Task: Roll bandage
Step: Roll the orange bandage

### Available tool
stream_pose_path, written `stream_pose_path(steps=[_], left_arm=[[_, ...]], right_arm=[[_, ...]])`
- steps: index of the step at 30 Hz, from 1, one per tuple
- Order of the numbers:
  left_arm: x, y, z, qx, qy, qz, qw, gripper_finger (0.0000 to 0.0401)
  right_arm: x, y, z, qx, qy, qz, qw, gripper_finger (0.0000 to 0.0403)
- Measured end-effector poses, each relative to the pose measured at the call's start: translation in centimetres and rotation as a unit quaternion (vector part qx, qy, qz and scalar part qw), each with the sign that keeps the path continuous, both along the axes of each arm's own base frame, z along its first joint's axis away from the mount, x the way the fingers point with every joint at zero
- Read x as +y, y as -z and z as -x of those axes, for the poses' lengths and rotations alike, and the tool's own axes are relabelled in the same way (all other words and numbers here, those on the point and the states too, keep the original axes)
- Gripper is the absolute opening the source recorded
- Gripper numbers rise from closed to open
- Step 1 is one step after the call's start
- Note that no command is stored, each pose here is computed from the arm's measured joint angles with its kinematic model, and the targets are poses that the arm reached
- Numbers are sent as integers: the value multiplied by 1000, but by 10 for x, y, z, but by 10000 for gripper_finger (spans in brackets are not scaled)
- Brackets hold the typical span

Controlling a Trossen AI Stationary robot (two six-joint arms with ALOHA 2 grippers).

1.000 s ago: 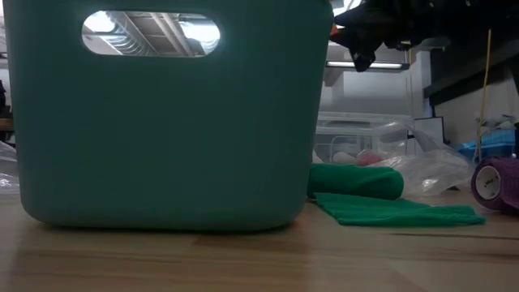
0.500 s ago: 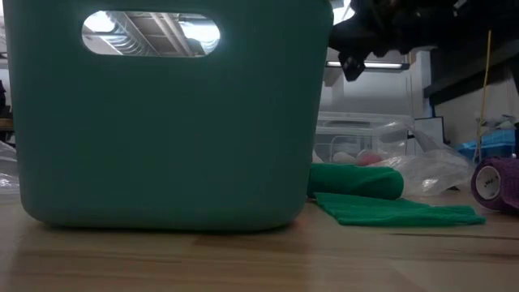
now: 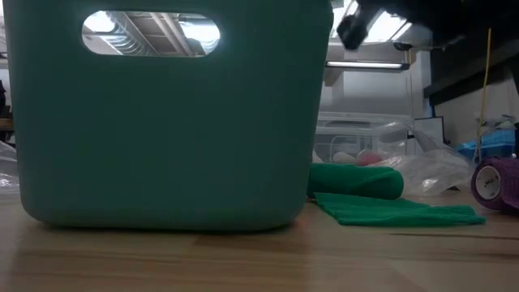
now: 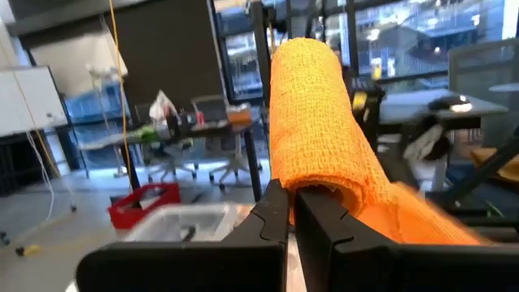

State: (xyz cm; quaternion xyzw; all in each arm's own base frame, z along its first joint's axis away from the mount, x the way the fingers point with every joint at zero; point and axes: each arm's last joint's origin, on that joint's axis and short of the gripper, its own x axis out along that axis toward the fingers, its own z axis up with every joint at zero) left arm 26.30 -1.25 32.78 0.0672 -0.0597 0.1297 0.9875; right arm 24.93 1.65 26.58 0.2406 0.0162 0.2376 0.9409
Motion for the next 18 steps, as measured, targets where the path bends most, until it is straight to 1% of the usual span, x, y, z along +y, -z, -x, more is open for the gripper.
stream_pose_path(steps=[3, 5, 9, 13, 18], left_arm=[[3, 7, -2, 22, -4, 27, 999, 0], [5, 12, -5, 36, -7, 45, 998, 0], [4, 27, -15, 64, -7, 64, 996, 0], [0, 43, -28, 86, 8, 87, 992, 0], [-14, 60, -39, 113, 54, 113, 986, 0]], right_arm=[[11, -15, -3, -21, -19, 0, 1000, 3], [16, -29, -5, -45, -20, 4, 999, 3], [18, -57, -10, -77, -14, 41, 996, 2], [16, -79, -18, -66, 34, 78, 994, 1], [13, -91, -28, -16, 97, 157, 983, 1]])
